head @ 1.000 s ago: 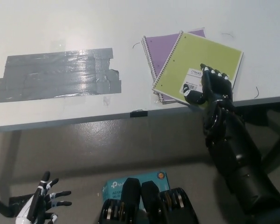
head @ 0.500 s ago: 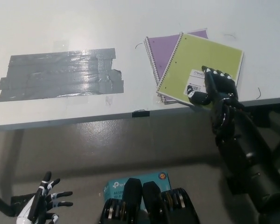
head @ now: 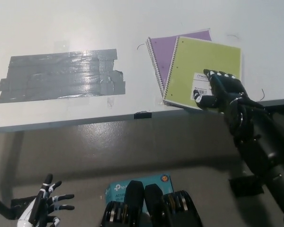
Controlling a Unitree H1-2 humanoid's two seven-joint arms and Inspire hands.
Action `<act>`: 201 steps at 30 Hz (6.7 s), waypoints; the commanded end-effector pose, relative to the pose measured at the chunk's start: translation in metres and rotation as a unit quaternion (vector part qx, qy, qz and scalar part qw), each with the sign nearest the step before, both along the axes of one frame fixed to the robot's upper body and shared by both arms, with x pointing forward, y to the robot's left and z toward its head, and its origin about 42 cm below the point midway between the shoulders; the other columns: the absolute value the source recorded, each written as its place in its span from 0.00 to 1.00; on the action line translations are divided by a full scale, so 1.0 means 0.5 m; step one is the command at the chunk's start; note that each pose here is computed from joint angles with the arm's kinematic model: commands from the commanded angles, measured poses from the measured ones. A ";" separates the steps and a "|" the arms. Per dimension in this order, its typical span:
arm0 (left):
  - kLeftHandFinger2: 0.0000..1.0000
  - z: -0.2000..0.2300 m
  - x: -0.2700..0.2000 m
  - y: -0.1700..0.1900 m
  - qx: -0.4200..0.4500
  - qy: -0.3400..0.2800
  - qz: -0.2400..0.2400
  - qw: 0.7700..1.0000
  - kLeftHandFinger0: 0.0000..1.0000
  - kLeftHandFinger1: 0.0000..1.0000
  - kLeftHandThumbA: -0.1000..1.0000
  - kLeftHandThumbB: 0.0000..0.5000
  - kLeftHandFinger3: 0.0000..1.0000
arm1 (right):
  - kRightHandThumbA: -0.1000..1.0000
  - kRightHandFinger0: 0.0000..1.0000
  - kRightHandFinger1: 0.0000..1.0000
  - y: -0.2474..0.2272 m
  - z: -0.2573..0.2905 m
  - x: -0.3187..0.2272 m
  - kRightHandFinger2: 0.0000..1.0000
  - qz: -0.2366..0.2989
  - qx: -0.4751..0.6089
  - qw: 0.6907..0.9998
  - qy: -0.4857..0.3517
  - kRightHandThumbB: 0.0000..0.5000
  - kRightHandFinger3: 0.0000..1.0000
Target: The robot uses its right hand to align two notebooks stacked together until they are fully overlapped
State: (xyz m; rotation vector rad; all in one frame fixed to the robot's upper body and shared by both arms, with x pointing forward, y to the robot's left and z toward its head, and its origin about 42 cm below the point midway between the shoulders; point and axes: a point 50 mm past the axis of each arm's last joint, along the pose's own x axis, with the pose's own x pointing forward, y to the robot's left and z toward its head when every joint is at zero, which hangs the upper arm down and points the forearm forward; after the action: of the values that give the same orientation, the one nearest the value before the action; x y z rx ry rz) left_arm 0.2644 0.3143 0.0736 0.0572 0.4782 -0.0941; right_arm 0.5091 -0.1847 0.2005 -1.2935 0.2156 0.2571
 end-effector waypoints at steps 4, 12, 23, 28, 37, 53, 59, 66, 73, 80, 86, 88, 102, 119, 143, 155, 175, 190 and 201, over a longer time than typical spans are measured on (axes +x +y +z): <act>0.71 0.014 0.003 0.001 0.009 -0.013 -0.020 1.000 0.34 0.61 1.00 0.97 1.00 | 1.00 1.00 1.00 -0.018 -0.095 -0.044 1.00 0.047 -0.008 0.992 0.113 1.00 1.00; 0.74 0.020 0.006 0.000 0.001 -0.013 -0.022 1.000 0.32 0.61 1.00 0.96 1.00 | 1.00 1.00 1.00 -0.059 -0.082 -0.032 1.00 0.054 -0.041 0.992 0.106 1.00 1.00; 0.72 0.023 0.010 -0.004 0.009 -0.017 -0.024 1.000 0.38 0.63 1.00 0.96 1.00 | 1.00 1.00 1.00 -0.087 -0.035 -0.001 1.00 0.081 -0.111 0.987 0.080 1.00 1.00; 0.74 0.023 0.011 -0.005 0.009 -0.016 -0.030 0.999 0.41 0.65 1.00 0.98 1.00 | 1.00 1.00 1.00 -0.103 -0.024 0.002 1.00 0.089 -0.128 0.985 0.070 1.00 1.00; 0.62 0.025 0.015 -0.011 0.011 -0.021 -0.034 0.999 0.27 0.55 1.00 0.95 1.00 | 1.00 1.00 1.00 -0.063 0.021 0.023 1.00 0.106 -0.138 0.984 0.041 1.00 1.00; 0.57 0.021 0.003 -0.038 0.000 -0.014 -0.049 0.999 0.47 0.55 1.00 0.98 1.00 | 1.00 1.00 1.00 -0.018 -0.050 -0.014 1.00 0.120 -0.123 0.983 0.066 1.00 1.00; 0.56 0.024 0.011 -0.041 -0.002 -0.018 -0.050 0.999 0.47 0.56 1.00 0.98 1.00 | 1.00 1.00 1.00 -0.001 -0.030 -0.001 1.00 0.132 -0.129 0.981 0.053 1.00 1.00; 0.58 0.027 0.009 -0.041 -0.001 -0.018 -0.051 0.999 0.50 0.57 1.00 0.98 1.00 | 1.00 1.00 1.00 -0.011 -0.001 0.019 1.00 0.125 -0.135 0.982 0.035 1.00 1.00; 0.60 0.027 0.008 -0.032 0.007 -0.020 -0.057 0.998 0.53 0.59 1.00 0.96 1.00 | 1.00 1.00 1.00 -0.034 0.037 0.027 1.00 0.106 -0.165 0.980 -0.013 0.56 1.00; 0.58 0.026 0.011 -0.031 0.005 -0.022 -0.049 0.999 0.47 0.57 1.00 0.96 1.00 | 0.75 1.00 1.00 -0.072 0.162 0.047 1.00 0.100 -0.197 0.971 -0.091 0.36 1.00; 0.57 0.029 0.015 -0.024 0.013 -0.028 -0.042 0.999 0.45 0.57 1.00 0.95 1.00 | 0.57 1.00 1.00 -0.061 0.268 0.067 1.00 0.091 -0.158 0.970 -0.163 0.29 1.00; 0.57 0.027 0.015 -0.024 0.012 -0.027 -0.039 0.999 0.42 0.56 1.00 0.96 1.00 | 0.56 1.00 1.00 -0.055 0.288 0.068 1.00 0.094 -0.142 0.967 -0.187 0.29 1.00; 0.54 0.011 -0.010 -0.016 0.010 -0.023 -0.028 0.999 0.42 0.52 1.00 0.91 1.00 | 0.53 1.00 1.00 0.033 0.286 0.060 1.00 0.079 -0.020 0.968 -0.238 0.19 1.00; 0.51 0.012 -0.004 -0.039 0.001 -0.025 -0.029 0.999 0.39 0.51 1.00 0.99 1.00 | 1.00 1.00 1.00 0.052 0.034 0.013 1.00 -0.096 -0.024 0.989 -0.106 0.72 1.00; 0.49 0.030 0.019 -0.056 -0.007 -0.025 -0.054 0.998 0.41 0.49 1.00 0.99 0.98 | 1.00 1.00 1.00 0.046 -0.030 -0.010 1.00 -0.078 0.034 0.993 0.083 1.00 1.00; 0.47 0.029 0.019 -0.062 -0.004 -0.030 -0.057 0.998 0.41 0.48 1.00 0.99 0.99 | 1.00 1.00 1.00 0.065 -0.009 -0.003 1.00 -0.027 0.013 0.994 0.101 1.00 1.00; 0.47 0.026 0.021 -0.064 -0.010 -0.028 -0.055 0.998 0.31 0.44 1.00 1.00 0.99 | 1.00 1.00 1.00 0.117 0.038 0.017 1.00 0.007 0.000 0.998 0.068 1.00 1.00; 0.48 0.030 0.019 -0.070 -0.019 -0.031 -0.056 0.998 0.35 0.47 1.00 0.97 1.00 | 1.00 1.00 1.00 0.117 0.059 0.032 1.00 0.002 -0.007 0.999 0.053 1.00 1.00; 0.48 0.031 0.023 -0.078 -0.019 -0.034 -0.059 0.997 0.39 0.49 1.00 1.00 1.00 | 1.00 1.00 1.00 0.126 0.064 0.037 1.00 -0.004 0.001 0.999 0.049 1.00 1.00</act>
State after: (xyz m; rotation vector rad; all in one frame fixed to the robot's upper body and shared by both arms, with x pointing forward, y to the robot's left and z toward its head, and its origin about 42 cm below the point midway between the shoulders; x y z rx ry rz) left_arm 0.2708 0.2799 0.0775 0.0510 0.4449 -0.1885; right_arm 0.5254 -0.1349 0.2283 -1.3220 0.2934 0.2716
